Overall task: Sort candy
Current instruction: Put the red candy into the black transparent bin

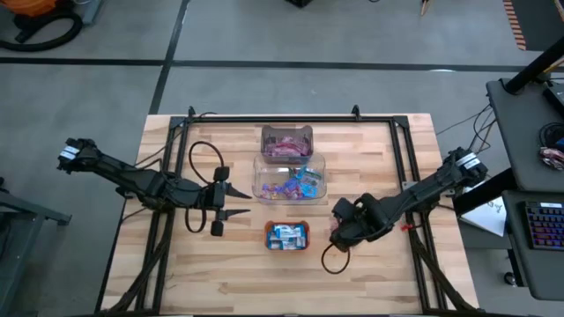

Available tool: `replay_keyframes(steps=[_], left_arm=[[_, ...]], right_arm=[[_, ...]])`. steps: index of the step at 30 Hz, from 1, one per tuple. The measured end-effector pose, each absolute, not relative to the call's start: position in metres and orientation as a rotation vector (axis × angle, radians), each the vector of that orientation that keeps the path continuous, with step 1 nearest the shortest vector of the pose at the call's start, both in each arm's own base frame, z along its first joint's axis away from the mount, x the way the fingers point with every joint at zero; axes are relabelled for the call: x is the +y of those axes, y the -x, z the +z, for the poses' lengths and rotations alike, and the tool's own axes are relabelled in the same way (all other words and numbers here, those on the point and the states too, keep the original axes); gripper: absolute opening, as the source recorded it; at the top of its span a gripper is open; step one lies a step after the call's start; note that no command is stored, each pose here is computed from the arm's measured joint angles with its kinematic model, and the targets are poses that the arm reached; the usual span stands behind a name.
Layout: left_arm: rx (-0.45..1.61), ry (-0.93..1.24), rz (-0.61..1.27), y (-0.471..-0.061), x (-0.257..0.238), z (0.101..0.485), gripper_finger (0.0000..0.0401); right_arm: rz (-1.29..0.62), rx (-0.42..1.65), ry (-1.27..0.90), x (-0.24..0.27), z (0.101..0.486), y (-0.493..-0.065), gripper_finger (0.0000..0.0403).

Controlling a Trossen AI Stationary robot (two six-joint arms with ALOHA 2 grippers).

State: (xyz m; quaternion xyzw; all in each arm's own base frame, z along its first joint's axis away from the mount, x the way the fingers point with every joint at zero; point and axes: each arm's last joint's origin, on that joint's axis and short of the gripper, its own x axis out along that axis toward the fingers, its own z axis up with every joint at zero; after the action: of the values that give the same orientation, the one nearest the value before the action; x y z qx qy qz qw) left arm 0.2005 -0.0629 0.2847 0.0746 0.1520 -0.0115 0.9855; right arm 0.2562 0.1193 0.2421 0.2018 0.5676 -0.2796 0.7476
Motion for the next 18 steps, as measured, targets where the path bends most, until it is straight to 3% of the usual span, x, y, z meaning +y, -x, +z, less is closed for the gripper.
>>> replay_keyframes(steps=[10, 18], left_arm=[[0.305, -0.121, -0.021, -0.201, -0.063, 0.285, 0.0146], [0.304, -0.148, -0.025, -0.201, -0.063, 0.285, 0.0146]], right_arm=[[-0.634, 1.505, -0.442, 0.124, 0.191, -0.274, 0.0189], [-0.551, 1.646, -0.391, 0.127, 0.160, -0.284, 0.0231]])
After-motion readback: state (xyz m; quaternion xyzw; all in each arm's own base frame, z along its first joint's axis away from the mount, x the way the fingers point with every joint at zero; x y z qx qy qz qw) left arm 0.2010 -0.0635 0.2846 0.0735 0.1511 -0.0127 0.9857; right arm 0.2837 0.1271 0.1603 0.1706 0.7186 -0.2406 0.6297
